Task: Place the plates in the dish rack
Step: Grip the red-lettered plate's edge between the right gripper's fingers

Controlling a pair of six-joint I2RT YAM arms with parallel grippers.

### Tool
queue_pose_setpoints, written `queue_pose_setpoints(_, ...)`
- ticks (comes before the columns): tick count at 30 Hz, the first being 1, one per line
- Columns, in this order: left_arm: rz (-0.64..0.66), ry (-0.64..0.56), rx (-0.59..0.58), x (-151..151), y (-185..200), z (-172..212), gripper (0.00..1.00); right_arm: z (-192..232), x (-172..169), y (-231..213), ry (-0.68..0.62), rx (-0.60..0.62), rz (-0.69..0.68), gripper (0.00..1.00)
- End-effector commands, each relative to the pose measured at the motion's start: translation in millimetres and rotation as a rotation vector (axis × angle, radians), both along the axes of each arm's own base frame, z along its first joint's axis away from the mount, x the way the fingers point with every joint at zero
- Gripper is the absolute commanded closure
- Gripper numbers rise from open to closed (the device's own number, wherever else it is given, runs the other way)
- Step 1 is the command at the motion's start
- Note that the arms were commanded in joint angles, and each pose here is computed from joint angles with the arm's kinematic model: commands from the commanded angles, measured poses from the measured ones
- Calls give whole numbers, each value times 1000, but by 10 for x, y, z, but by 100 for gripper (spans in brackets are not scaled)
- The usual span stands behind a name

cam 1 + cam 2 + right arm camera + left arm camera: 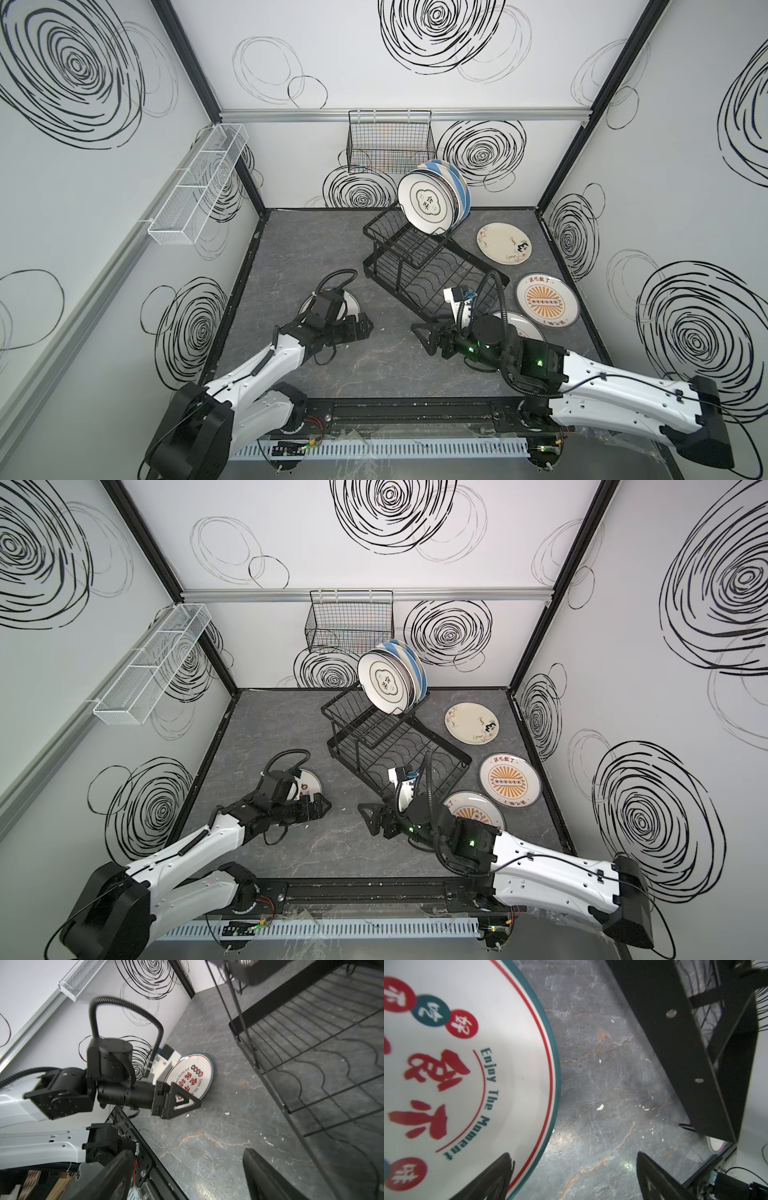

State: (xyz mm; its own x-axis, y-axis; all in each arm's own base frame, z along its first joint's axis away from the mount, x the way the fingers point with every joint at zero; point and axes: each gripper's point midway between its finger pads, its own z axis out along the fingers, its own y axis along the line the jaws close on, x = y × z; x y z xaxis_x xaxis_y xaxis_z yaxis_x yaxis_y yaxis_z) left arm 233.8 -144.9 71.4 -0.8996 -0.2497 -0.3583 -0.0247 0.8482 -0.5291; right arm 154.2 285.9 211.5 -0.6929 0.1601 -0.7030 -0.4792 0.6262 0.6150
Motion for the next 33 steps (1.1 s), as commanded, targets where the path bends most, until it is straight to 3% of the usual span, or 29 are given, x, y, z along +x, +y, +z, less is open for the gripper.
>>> queue_pose_setpoints(1,17,-131,-26,301,164,520,4,8,14,180,23,146,-67,14)
queue_pose_setpoints(5,53,-187,-29,582,590,826,4,-280,30,492,51,112,-55,16)
queue_pose_setpoints(9,100,-244,-10,743,927,1029,4,-531,114,871,107,29,-40,10)
queue_pose_setpoints(14,129,-305,-113,813,885,1049,4,-856,290,1236,220,6,44,16)
queue_pose_setpoints(21,170,-307,29,759,1096,834,4,-1185,582,1503,285,-66,88,21)
queue_pose_setpoints(28,178,-328,3,724,1090,865,4,-1536,761,1737,348,-101,123,32)
queue_pose_setpoints(33,183,-334,2,719,1102,877,4,-1761,847,1719,381,-132,96,34)
